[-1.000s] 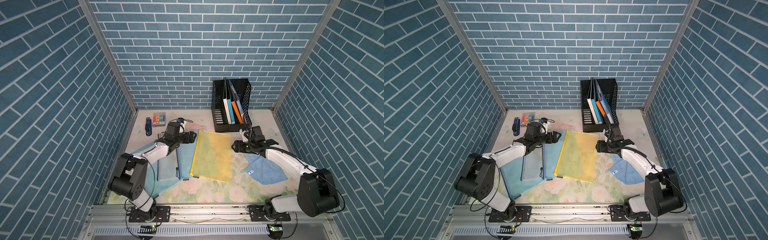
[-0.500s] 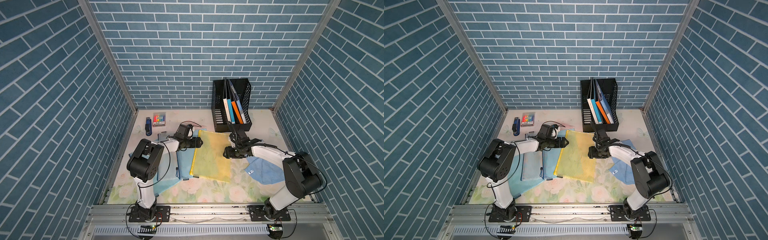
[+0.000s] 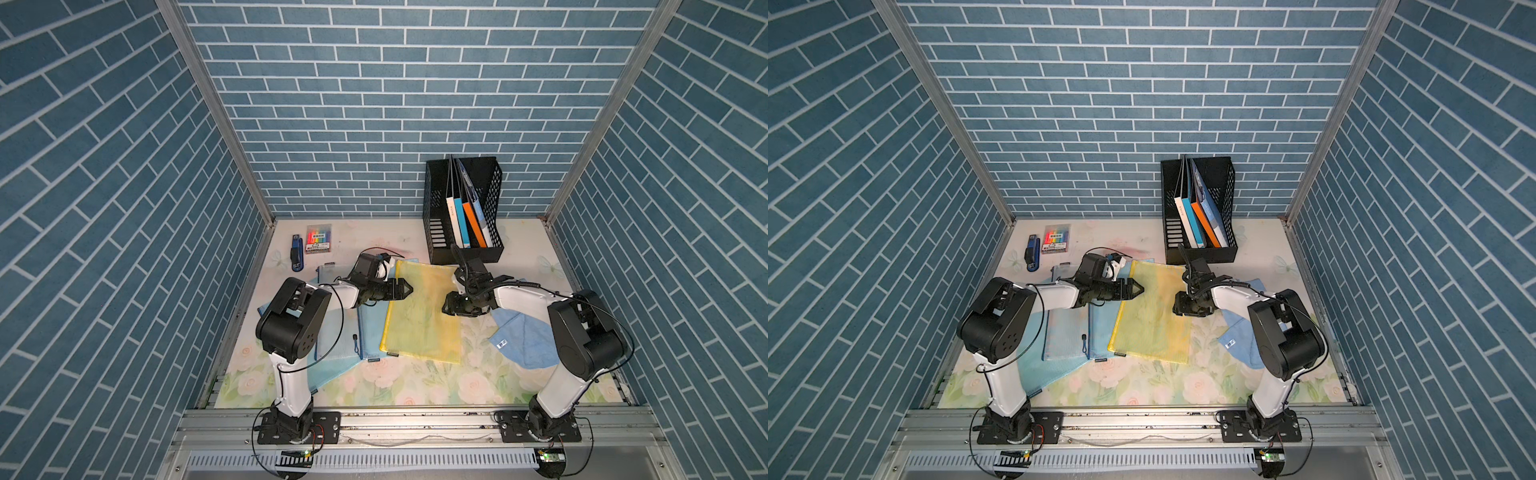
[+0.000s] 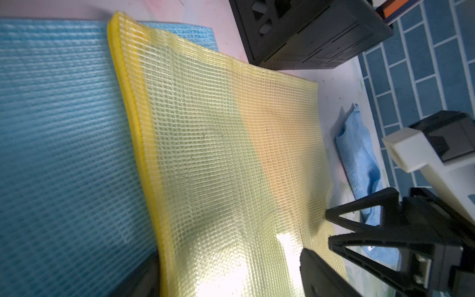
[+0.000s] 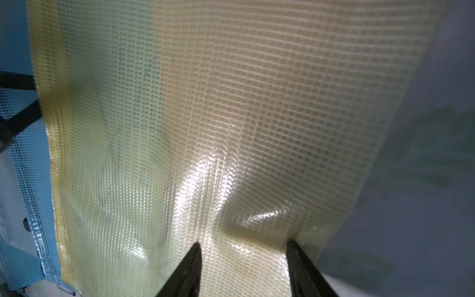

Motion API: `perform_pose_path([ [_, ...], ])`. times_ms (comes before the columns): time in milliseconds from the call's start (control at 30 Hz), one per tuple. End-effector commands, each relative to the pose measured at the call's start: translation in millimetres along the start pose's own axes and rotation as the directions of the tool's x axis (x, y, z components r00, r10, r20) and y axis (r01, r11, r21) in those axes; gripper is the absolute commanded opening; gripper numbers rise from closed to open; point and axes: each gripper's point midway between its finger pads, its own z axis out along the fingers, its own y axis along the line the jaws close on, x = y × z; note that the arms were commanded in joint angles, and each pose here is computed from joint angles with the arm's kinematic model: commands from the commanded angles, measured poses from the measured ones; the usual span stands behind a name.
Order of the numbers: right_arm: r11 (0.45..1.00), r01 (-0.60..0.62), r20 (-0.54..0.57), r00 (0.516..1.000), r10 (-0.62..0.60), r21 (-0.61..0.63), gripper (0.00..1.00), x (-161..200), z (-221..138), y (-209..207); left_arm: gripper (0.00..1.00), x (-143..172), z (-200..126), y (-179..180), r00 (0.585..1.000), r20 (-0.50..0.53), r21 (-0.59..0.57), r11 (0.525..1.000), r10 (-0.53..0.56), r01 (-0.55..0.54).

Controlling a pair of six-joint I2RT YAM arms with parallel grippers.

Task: Wipe the document bag
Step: Pick up the document bag.

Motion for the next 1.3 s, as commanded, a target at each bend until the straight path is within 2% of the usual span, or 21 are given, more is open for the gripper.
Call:
perform_pose_path([
  [0,0.999,-0.051,-0.069,0.996,0.051,0.002,0.54,17.9,16.7,-4.7,0.84,24.9,6.2,-7.2,0.997,-0.071,0.063,0.997,-0.039,0.043],
  [133,0.998,-0.058,-0.074,0.996,0.058,-0.004,0.54,19.0,19.9,-4.9,0.73,23.6,3.9,-11.0,0.997,-0.061,0.081,0.996,-0.038,0.042],
  [467,0.998,-0.057,-0.073,0.996,0.057,0.002,0.53,20.8,15.8,-5.4,0.32,11.3,-7.3,-26.8,0.999,-0.017,0.119,0.992,-0.032,0.034],
  [600,0.999,-0.012,-0.03,0.999,0.013,0.049,0.54,12.3,-7.7,-6.4,0.19,3.6,-15.3,-36.7,0.999,-0.001,0.134,0.99,-0.04,0.039],
  [667,0.995,0.022,0.017,1.0,-0.024,0.101,0.58,2.5,-32.8,-10.2,0.13,-1.4,-22.5,-44.4,0.999,0.023,0.138,0.99,-0.038,0.034],
  [800,0.974,0.006,0.105,0.994,-0.03,0.226,0.64,-13.9,-92.2,-37.8,0.06,-4.6,-33.0,-59.2,0.997,0.061,0.161,0.986,-0.053,0.043],
  [967,0.925,-0.156,0.17,0.98,0.102,0.346,0.74,-9.3,-153.9,-95.3,0.0,-4.5,-33.6,-91.9,0.994,0.085,0.235,0.971,-0.07,0.048],
  [1100,0.819,-0.265,0.16,0.964,0.213,0.509,0.83,14.4,-170.3,-151.5,0.0,-11.6,-31.2,-134.1,0.991,0.109,0.347,0.937,-0.081,0.039],
  [1267,0.799,-0.372,0.193,0.928,0.318,0.473,0.88,18.8,-165.8,-179.3,0.0,-29.2,-27.2,-162.2,0.983,0.12,0.451,0.889,-0.141,0.072],
])
